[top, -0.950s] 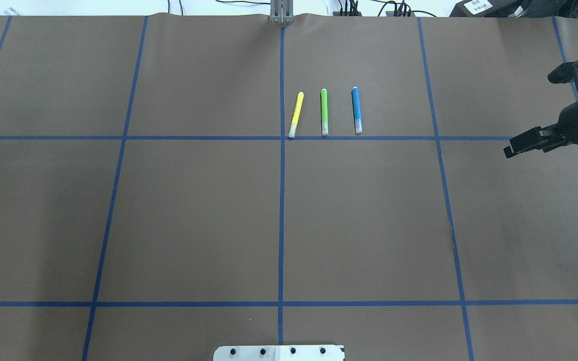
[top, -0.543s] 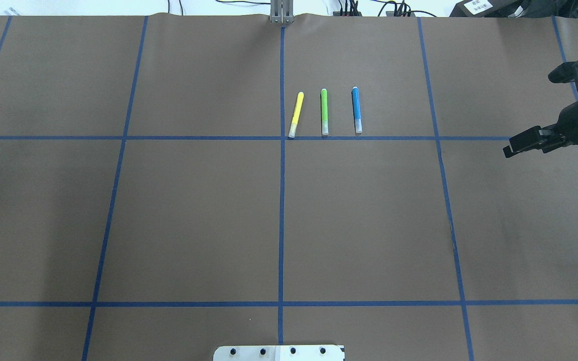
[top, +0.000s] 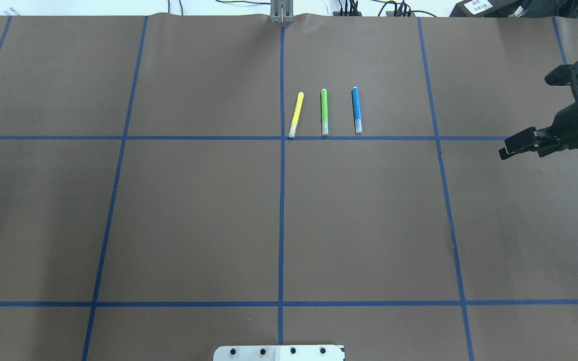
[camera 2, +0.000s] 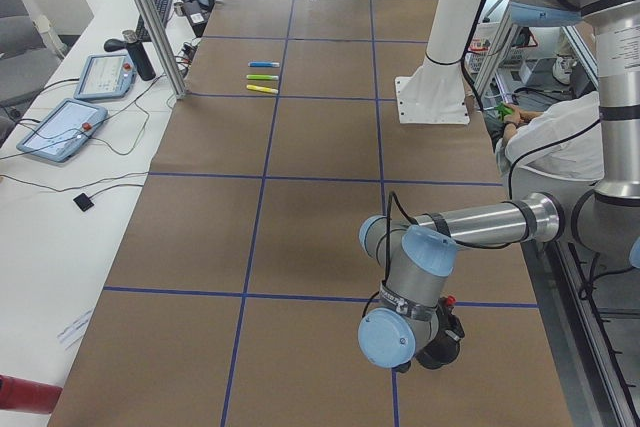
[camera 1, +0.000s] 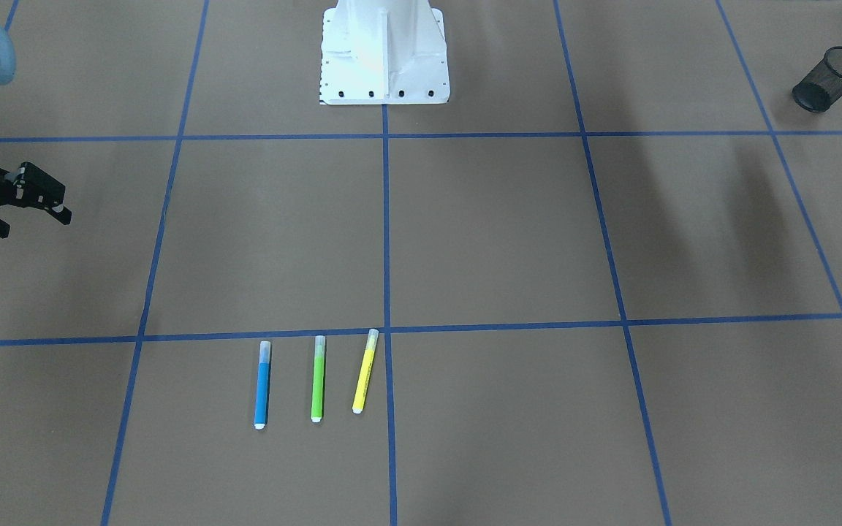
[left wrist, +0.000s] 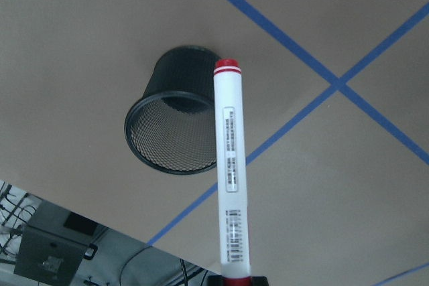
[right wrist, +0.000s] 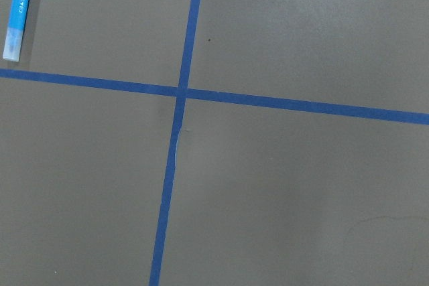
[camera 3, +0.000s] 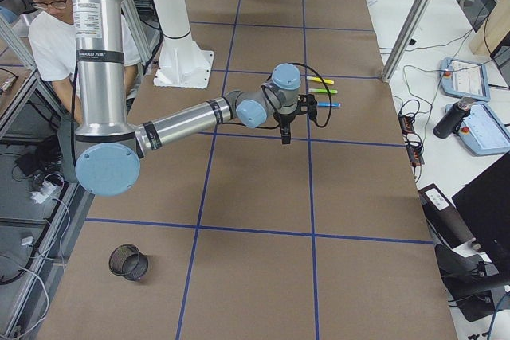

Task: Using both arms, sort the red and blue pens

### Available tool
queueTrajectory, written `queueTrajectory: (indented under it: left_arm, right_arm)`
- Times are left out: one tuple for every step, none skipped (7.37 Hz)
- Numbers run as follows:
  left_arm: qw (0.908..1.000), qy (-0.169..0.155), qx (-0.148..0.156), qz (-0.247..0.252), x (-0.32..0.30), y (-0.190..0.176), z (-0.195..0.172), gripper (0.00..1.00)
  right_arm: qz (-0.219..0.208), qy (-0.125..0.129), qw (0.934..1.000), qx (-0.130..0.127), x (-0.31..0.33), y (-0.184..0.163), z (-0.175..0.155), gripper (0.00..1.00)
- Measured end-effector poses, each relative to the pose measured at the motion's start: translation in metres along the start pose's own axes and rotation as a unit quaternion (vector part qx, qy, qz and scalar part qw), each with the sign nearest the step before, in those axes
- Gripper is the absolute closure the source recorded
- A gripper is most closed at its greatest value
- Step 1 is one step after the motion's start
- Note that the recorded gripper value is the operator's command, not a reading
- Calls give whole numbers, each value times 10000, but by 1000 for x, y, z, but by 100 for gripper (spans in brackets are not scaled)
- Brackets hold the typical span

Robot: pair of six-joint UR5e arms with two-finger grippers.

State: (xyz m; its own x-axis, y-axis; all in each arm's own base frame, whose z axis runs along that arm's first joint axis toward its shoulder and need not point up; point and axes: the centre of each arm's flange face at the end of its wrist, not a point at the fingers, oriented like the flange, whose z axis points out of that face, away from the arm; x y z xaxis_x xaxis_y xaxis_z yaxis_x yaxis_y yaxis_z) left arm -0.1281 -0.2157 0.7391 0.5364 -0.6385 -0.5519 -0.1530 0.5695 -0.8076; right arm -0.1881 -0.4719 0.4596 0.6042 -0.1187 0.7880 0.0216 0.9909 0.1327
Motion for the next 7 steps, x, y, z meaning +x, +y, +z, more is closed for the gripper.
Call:
queueTrajectory:
  left_arm:
    - [9997,95,-210,-65,-8,-2,7,100]
    - [9990,171,-368,-160,-18,-8,14,100]
    - [9984,218,-468,-234,-24,-15,18,100]
    - [9976,260,-556,-311,-30,-23,20,100]
    - [9967,301,-642,-393,-36,-29,24,100]
    - [9956,345,-727,-477,-45,-36,30,100]
    - [9944,387,-805,-556,-57,-43,39,100]
  right_arm:
    - [-1,7,10000,-8,-1,0,2,0]
    - [-4,7,10000,-5,-2,1,1,0]
    - [-8,8,10000,0,-2,1,1,0]
    - [-9,11,10000,4,-2,1,1,0]
    - [-8,16,10000,6,-2,1,1,0]
    - [-2,21,10000,3,-2,1,2,0]
    - [4,25,10000,2,-1,1,2,0]
